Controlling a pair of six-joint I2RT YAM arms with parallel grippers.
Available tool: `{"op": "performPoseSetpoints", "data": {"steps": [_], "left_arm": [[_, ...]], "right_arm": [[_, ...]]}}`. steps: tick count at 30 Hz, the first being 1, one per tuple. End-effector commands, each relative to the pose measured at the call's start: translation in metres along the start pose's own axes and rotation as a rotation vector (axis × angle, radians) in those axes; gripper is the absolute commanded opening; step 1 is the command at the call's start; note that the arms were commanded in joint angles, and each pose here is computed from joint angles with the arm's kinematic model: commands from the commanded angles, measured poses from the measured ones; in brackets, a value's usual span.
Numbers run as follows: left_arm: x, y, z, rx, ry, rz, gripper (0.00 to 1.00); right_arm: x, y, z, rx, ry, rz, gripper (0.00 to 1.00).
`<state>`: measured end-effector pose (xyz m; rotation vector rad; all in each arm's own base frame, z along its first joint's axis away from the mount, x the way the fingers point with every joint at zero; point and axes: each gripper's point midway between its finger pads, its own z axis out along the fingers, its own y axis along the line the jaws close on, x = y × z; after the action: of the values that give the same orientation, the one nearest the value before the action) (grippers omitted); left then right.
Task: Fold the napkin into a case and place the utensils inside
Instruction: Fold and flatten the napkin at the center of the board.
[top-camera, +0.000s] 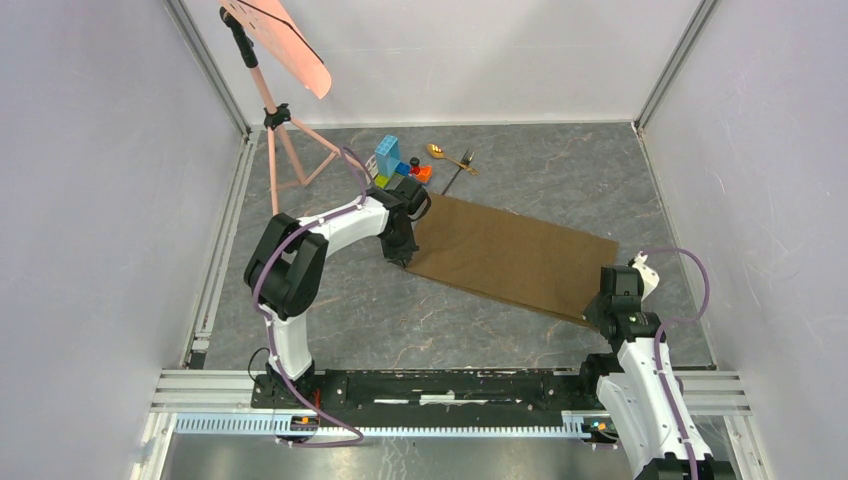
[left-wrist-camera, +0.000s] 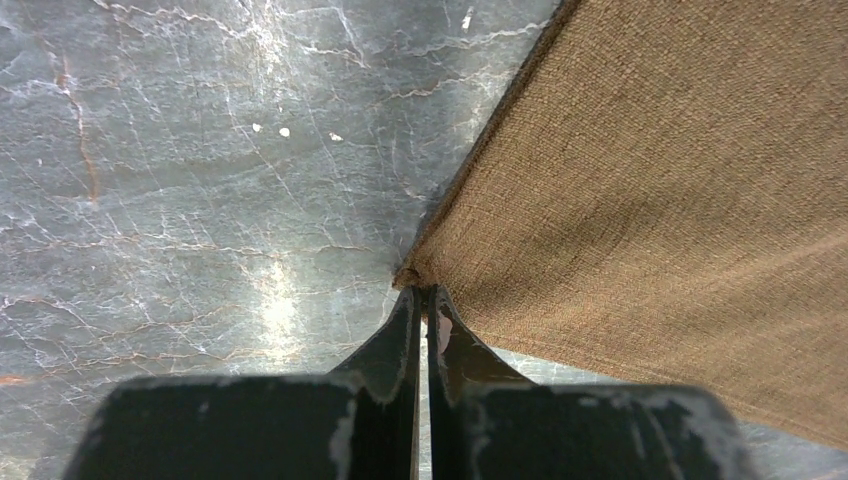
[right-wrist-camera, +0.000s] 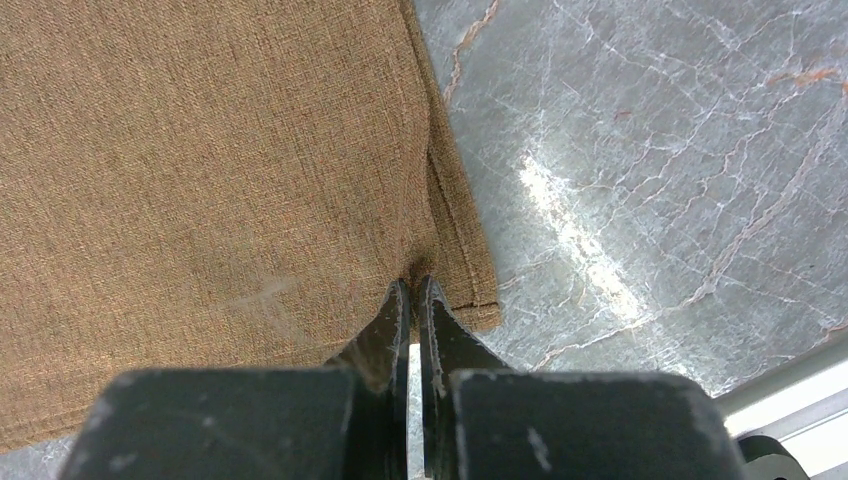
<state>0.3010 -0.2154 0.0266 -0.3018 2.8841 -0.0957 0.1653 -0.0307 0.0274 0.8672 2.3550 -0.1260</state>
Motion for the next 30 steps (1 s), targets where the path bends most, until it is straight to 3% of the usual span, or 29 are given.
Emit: {"op": "performPoseSetpoints", "data": {"steps": [1, 17, 21, 23, 25, 28, 30], "left_arm": [[-0.004, 0.006, 0.001, -0.036, -0.016, 0.02, 0.02], [0.001, 0.012, 0.008, -0.059, 0.005, 0.017, 0.02], [0.001, 0.012, 0.005, -0.055, -0.002, 0.018, 0.06], [0.0, 0.011, 0.001, -0.046, -0.008, 0.023, 0.14], [0.002, 0.009, -0.008, -0.027, -0.002, 0.034, 0.29], [0.005, 0.011, -0.028, -0.001, -0.005, 0.072, 0.58], [0.005, 0.011, -0.044, 0.037, -0.028, 0.099, 0.69]], "right_arm": [[-0.001, -0.004, 0.0, 0.023, -0.005, 0.019, 0.0], [0.015, -0.018, 0.009, 0.088, 0.013, 0.041, 0.0], [0.007, -0.015, 0.008, 0.074, -0.01, 0.033, 0.13], [-0.002, -0.011, 0.004, 0.057, -0.034, 0.031, 0.18], [-0.014, -0.006, -0.007, 0.042, -0.051, 0.028, 0.26], [-0.039, 0.005, -0.03, -0.014, -0.099, -0.009, 0.52], [-0.061, 0.019, -0.044, -0.084, -0.163, -0.051, 0.66]]}}
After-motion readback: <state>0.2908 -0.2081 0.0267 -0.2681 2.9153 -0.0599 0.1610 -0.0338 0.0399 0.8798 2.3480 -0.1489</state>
